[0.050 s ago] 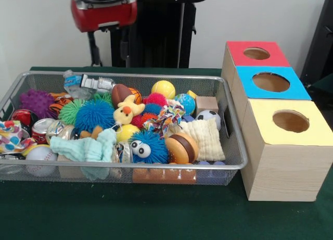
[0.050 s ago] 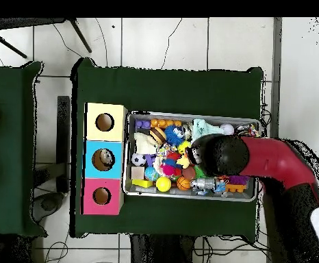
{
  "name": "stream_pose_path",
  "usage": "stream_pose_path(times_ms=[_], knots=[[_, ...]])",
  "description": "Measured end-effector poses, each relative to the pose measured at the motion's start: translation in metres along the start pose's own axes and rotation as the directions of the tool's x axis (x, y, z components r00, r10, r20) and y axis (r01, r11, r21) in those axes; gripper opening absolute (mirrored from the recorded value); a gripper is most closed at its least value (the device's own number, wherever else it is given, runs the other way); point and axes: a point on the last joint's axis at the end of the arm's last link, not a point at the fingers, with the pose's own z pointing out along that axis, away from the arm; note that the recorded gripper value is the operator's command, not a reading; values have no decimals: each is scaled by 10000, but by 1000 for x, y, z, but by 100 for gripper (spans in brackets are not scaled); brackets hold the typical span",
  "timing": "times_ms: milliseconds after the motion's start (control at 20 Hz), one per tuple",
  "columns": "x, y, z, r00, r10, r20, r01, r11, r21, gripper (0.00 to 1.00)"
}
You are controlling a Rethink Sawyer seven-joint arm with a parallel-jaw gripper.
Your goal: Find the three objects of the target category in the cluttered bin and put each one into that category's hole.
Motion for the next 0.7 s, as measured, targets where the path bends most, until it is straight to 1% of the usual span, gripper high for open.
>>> stream_pose_path(times_ms=[150, 200, 250, 350, 500, 650, 700], knots=[[4, -24, 4, 9983, -563, 112, 564, 9984, -7, 100], [4, -27, 5, 9977, -660, 136, 660, 9978, 11, 100], [4, -36, 8, 9953, -947, 202, 945, 9955, 72, 100], [4, -41, 11, 9932, -1138, 231, 1136, 9935, 113, 100], [5, -51, 17, 9858, -1661, 257, 1654, 9859, 250, 100], [4, -55, 21, 9808, -1936, 224, 1928, 9807, 327, 100], [4, -56, 23, 9783, -2065, 169, 2058, 9779, 368, 100]])
